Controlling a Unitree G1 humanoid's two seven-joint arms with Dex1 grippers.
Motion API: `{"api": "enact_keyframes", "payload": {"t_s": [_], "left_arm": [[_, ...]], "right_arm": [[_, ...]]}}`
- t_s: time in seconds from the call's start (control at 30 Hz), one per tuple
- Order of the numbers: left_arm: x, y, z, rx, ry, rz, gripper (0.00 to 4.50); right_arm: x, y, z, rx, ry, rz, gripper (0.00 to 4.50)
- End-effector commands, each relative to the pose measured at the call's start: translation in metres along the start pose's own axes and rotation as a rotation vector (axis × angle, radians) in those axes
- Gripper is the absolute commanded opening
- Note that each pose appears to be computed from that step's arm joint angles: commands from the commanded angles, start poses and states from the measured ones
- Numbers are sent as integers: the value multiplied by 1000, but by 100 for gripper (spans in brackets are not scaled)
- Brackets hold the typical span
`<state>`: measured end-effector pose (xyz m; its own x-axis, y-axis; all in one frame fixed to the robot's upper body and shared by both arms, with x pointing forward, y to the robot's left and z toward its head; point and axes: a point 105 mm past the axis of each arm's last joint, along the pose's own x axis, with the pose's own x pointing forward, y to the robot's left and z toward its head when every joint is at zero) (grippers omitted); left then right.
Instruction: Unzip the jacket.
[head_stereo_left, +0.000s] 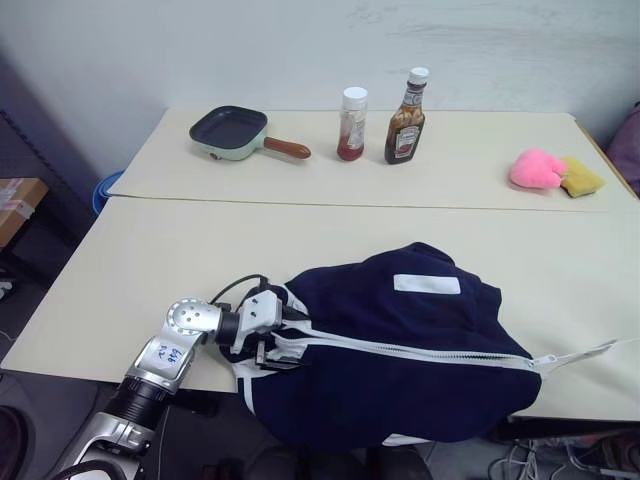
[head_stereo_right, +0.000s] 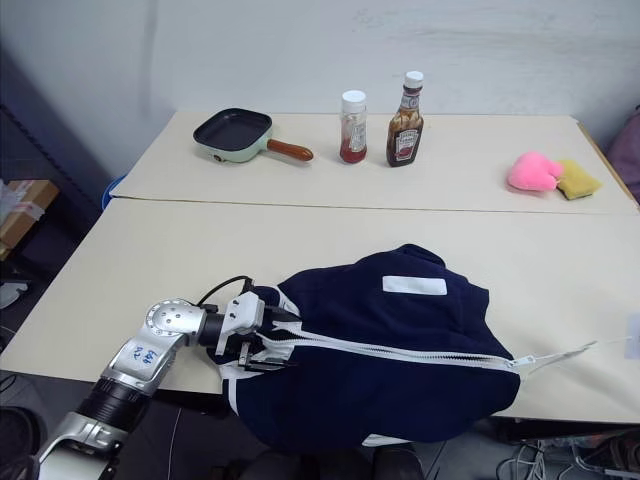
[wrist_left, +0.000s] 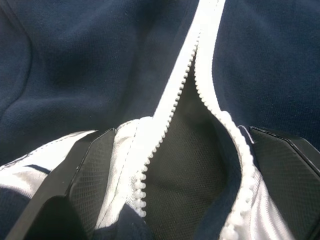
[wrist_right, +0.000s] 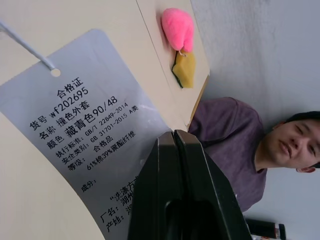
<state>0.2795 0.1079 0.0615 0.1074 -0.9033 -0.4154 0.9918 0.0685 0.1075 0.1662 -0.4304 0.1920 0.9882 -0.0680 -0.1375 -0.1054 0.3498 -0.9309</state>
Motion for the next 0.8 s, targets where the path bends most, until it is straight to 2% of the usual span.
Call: {"api": "enact_keyframes", "payload": {"t_s": [0.03, 0.13, 0.3, 0.4, 0.53, 0.7, 0.8], "left_arm": [[-7, -16, -58, -219, 183, 16, 450], [-6, -16, -56, -218, 180, 14, 450], [-6, -16, -57, -234, 182, 18, 450], [-5, -17, -58, -247, 181, 10, 450], [-5, -17, -57, -249, 178, 4, 450], [-6, -19, -57, -244, 178, -6, 450], [-7, -21, -59, -244, 185, -7, 450]], "right_arm": [[1, 17, -13, 105, 99, 31, 2], [-18, 71, -38, 257, 251, 236, 2], [-44, 74, -67, 225, 355, 163, 2], [-45, 67, -74, 190, 377, 101, 2], [-18, 40, -49, 110, 228, -49, 2], [22, 3, 4, -32, -33, -168, 2], [32, 2, 8, -37, -50, -139, 2]]}}
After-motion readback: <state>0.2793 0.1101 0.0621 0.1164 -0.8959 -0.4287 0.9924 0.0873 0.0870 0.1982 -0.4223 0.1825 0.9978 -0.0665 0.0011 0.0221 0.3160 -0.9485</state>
